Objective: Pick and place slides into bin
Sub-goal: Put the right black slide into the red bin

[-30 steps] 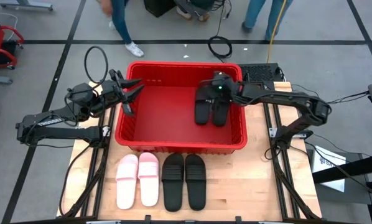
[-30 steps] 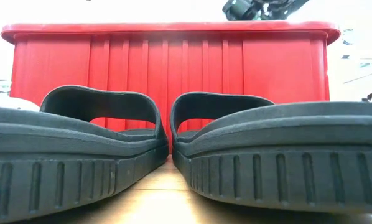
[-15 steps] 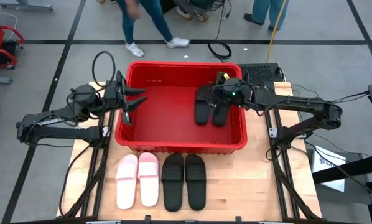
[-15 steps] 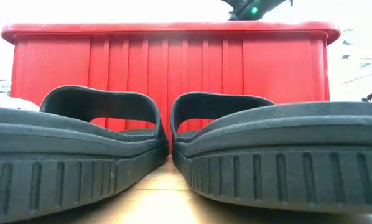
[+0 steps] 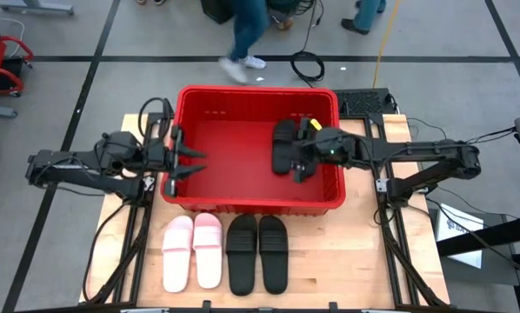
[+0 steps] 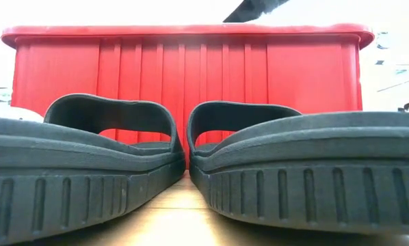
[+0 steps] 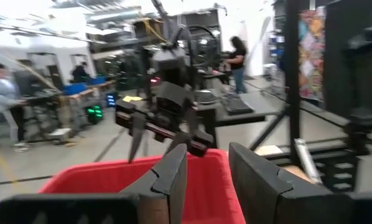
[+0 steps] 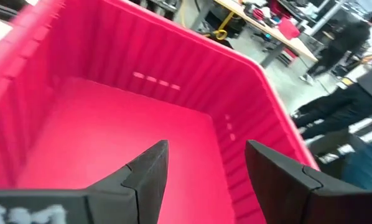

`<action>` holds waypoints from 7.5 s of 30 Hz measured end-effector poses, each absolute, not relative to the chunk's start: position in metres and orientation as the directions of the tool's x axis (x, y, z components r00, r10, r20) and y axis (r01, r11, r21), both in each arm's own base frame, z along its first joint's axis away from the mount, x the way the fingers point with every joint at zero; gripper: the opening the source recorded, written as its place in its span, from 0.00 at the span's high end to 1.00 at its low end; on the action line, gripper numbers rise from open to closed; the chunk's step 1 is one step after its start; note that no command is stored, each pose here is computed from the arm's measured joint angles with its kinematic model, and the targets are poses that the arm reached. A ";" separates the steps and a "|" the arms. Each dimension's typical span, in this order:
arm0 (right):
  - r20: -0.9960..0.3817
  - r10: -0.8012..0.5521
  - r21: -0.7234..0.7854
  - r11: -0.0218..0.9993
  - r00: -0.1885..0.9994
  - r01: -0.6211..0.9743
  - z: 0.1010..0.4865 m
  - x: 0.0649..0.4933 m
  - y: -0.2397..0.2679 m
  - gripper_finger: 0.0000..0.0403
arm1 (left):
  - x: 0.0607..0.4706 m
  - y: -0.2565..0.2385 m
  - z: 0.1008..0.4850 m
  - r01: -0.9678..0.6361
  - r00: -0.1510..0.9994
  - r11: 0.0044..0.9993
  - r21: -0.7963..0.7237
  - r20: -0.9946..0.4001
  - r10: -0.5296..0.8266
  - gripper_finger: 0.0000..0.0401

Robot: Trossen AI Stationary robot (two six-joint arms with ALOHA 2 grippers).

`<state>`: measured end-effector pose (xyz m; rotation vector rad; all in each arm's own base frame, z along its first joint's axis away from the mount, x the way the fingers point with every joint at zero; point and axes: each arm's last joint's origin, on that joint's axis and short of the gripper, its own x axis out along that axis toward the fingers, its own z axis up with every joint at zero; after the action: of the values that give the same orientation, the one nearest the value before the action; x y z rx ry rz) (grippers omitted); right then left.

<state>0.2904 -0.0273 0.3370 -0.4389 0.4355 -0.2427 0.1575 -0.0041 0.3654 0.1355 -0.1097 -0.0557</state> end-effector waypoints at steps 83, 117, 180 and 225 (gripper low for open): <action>-0.561 -0.257 -0.524 0.846 0.787 -0.097 0.221 0.338 0.265 0.50 | 0.178 -0.111 0.353 0.209 0.968 0.975 0.069 0.129 -0.217 0.68; -0.704 -0.261 -0.481 0.860 0.660 -0.173 0.167 0.334 0.228 0.50 | 0.175 -0.114 0.354 0.223 0.962 0.970 0.094 0.138 -0.235 0.68; -0.715 -0.221 -0.350 0.934 0.663 -0.066 0.185 0.325 0.204 0.98 | 0.175 -0.114 0.354 0.222 0.962 0.970 0.098 0.137 -0.234 0.68; -0.452 0.047 -0.340 0.914 0.891 -0.221 0.280 0.314 0.206 0.98 | 0.175 -0.114 0.353 0.223 0.964 0.969 0.103 0.127 -0.235 0.68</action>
<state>0.3140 0.2059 0.2803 -0.3959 0.4534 0.1427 0.1754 -0.1144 0.3529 0.0882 -0.1389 -0.2321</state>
